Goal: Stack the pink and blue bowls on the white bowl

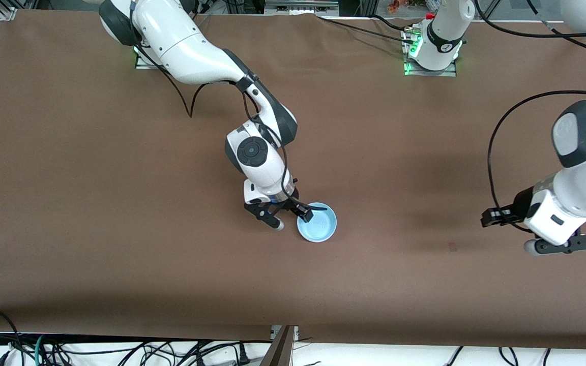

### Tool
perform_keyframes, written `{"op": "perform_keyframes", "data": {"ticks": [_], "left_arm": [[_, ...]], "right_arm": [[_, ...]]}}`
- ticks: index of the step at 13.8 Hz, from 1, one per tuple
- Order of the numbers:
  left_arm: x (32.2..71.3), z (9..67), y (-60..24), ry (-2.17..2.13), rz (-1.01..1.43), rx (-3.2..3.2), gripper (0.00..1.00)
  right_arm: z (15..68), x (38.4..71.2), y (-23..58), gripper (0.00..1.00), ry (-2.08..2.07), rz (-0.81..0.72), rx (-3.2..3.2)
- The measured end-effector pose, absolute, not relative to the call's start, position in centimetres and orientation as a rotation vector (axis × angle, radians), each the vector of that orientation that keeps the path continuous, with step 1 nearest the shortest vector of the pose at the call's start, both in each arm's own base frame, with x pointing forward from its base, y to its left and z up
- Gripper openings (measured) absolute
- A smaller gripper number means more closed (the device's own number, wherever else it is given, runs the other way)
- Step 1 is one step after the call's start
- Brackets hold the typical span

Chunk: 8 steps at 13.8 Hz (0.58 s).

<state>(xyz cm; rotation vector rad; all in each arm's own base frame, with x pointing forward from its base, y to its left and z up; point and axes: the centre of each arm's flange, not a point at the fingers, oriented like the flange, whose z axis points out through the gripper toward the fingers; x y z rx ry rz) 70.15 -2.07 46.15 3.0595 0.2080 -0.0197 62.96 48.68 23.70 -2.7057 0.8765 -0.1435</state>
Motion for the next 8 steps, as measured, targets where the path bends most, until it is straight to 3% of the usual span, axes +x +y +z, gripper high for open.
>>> {"op": "perform_keyframes", "data": {"ticks": [1,2,5,8], "left_arm": [[69.9,47.1,-1.7,0.207,-0.035,3.062,0.46],[69.7,48.5,-1.6,0.206,-0.048,3.068,0.47],[69.0,51.7,-1.3,0.205,-0.055,3.084,0.49],[68.9,52.1,-0.9,0.213,-0.049,3.085,0.53]], "right_arm": [[24.5,63.6,47.8,0.98,0.869,-0.156,-2.73],[25.9,64.5,46.8,1.0,0.836,-0.173,-2.762],[32.3,68.2,40.0,1.0,0.667,-0.189,-2.869],[39.0,71.7,28.0,1.0,0.708,-0.117,-2.929]]}}
